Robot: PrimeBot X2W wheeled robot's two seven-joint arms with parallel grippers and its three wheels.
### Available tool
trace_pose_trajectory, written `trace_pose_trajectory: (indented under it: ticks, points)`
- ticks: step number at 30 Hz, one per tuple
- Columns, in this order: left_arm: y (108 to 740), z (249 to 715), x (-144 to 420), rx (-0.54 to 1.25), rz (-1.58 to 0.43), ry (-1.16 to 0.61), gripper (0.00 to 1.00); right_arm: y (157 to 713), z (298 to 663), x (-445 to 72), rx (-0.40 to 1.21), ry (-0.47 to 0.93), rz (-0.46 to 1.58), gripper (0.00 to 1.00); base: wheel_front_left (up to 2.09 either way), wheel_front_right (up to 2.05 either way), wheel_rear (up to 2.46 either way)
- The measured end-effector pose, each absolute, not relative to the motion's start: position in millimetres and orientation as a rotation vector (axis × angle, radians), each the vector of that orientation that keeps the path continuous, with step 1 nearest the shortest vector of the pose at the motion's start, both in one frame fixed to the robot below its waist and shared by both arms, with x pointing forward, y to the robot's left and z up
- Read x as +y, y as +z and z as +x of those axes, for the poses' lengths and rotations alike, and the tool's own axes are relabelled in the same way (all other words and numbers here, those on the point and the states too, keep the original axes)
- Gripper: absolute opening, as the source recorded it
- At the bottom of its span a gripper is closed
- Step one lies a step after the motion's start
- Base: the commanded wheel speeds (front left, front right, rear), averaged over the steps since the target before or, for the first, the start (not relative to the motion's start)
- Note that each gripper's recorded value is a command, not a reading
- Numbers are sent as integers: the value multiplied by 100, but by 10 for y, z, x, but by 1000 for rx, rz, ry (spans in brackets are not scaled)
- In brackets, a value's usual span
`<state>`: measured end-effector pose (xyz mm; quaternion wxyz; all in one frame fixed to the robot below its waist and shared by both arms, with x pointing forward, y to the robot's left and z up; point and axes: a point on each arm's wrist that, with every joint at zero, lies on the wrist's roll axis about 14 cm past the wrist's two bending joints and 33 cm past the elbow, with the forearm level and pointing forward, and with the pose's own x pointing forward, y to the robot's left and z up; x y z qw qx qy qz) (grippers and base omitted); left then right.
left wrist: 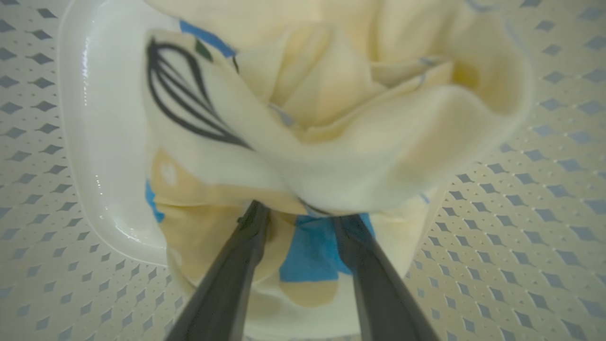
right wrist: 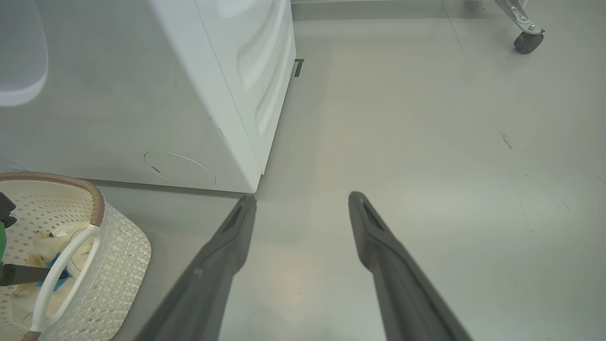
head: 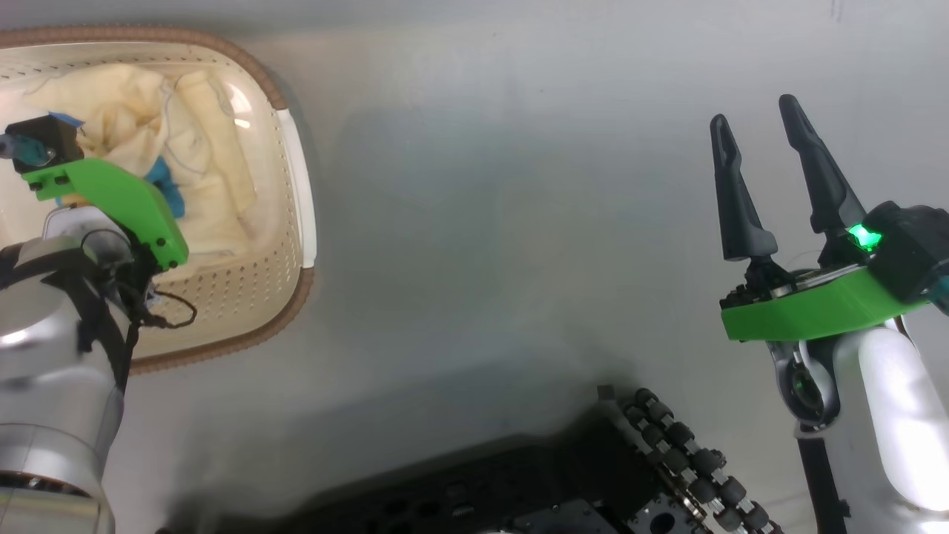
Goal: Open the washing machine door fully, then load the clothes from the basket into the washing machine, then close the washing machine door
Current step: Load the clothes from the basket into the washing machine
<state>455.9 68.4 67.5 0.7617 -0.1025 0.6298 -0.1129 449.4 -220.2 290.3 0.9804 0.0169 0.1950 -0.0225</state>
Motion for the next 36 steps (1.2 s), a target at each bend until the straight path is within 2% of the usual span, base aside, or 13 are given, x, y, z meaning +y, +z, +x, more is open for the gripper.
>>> trace_pose_trajectory:
  ticks: [1,10,21,36]
  points:
    - [683,4556,689,1369,-219,-241,0,2920,4498,-2205,389,-46,33,100,0,0,0]
    - [869,4521,763,1286,-204,-219,0,3143,4557,-2238,330,-56,34,100,0,0,0]
    - [1426,4568,944,1083,-182,-194,0,3583,4642,-2179,222,-46,55,100,0,0,0]
    - [2460,4713,1182,773,-216,-109,0,4238,4432,-2126,125,-22,55,100,0,0,0]
